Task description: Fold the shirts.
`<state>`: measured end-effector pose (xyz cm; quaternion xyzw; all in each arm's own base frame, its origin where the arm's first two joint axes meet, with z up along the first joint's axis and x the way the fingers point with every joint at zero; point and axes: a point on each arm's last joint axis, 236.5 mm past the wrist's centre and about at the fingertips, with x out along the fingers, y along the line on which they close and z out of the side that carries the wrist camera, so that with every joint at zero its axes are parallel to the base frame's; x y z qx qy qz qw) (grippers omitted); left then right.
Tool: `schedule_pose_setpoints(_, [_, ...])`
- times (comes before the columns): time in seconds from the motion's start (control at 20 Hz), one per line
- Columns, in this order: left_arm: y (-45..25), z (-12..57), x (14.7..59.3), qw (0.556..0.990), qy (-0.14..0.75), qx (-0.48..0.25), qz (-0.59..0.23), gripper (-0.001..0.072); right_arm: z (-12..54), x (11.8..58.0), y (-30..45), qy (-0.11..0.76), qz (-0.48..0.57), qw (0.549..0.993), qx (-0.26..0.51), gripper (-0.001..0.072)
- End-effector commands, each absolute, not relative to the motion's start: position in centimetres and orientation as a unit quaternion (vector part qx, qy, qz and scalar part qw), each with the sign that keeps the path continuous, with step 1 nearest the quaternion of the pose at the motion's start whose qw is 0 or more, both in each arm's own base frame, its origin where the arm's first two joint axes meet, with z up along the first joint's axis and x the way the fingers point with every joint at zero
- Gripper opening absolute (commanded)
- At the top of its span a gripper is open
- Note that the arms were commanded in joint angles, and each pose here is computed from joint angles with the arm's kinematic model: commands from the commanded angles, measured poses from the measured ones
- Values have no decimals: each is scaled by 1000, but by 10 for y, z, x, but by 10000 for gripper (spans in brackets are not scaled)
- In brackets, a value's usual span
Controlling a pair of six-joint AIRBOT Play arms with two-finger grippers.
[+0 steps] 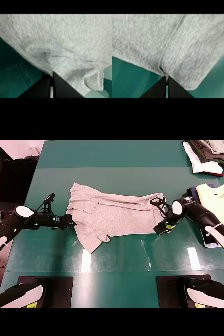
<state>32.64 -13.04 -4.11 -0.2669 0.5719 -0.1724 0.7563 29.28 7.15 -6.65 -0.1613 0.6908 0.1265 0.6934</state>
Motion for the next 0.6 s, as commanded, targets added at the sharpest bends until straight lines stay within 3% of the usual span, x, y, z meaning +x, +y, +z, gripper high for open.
schedule_pose_setpoints(0.0, [-130, -33, 328, 763, 565, -260, -177, 21, -53, 291, 62, 687, 116, 701, -153, 16])
schedule_pose_setpoints(0.15, [-127, 3, 332, 782, 548, -214, -203, 21, -14, 292, 43, 653, 93, 742, -119, 16])
schedule_pose_setpoints(0.3, [-133, 91, 348, 823, 480, -179, -246, 21, 46, 300, 32, 578, 72, 812, -29, 16])
schedule_pose_setpoints(0.55, [-131, 317, 359, 923, 245, -100, -280, 21, 238, 338, 6, 296, 53, 938, 171, 16])
